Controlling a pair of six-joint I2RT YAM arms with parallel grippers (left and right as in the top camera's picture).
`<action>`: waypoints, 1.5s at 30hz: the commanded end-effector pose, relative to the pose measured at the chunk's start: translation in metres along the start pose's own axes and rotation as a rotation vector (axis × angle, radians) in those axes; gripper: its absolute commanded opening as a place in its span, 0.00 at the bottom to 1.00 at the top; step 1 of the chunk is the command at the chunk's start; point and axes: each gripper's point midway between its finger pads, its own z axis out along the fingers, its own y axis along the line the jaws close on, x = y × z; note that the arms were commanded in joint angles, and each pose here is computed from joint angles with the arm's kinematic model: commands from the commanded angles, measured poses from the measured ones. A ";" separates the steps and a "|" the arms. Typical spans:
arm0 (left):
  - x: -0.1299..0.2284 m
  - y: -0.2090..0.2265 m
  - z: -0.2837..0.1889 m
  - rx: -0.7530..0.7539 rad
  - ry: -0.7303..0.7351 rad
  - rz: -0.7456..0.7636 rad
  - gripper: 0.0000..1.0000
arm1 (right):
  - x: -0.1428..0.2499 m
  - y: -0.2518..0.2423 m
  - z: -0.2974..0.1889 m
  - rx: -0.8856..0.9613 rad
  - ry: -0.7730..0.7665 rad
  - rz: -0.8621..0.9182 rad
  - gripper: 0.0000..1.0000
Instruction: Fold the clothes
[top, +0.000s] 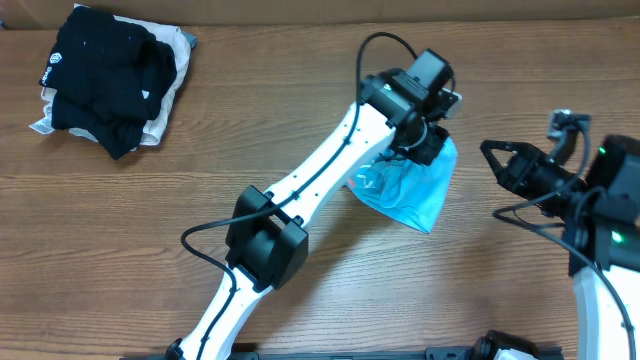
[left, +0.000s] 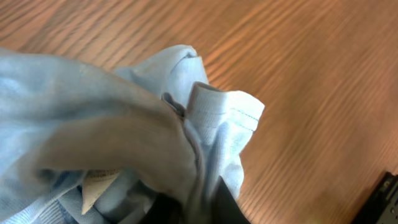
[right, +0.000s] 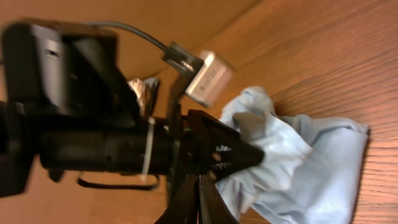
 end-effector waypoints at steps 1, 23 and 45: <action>0.002 -0.022 0.005 0.027 0.002 0.017 0.85 | -0.007 0.002 -0.013 0.014 -0.042 0.008 0.04; -0.048 0.144 -0.148 -0.102 -0.294 -0.255 1.00 | 0.023 -0.025 0.012 0.179 0.090 -0.115 0.36; 0.007 0.243 -0.178 -0.400 -0.186 -0.416 1.00 | 0.108 -0.038 0.210 0.246 0.295 -0.472 0.54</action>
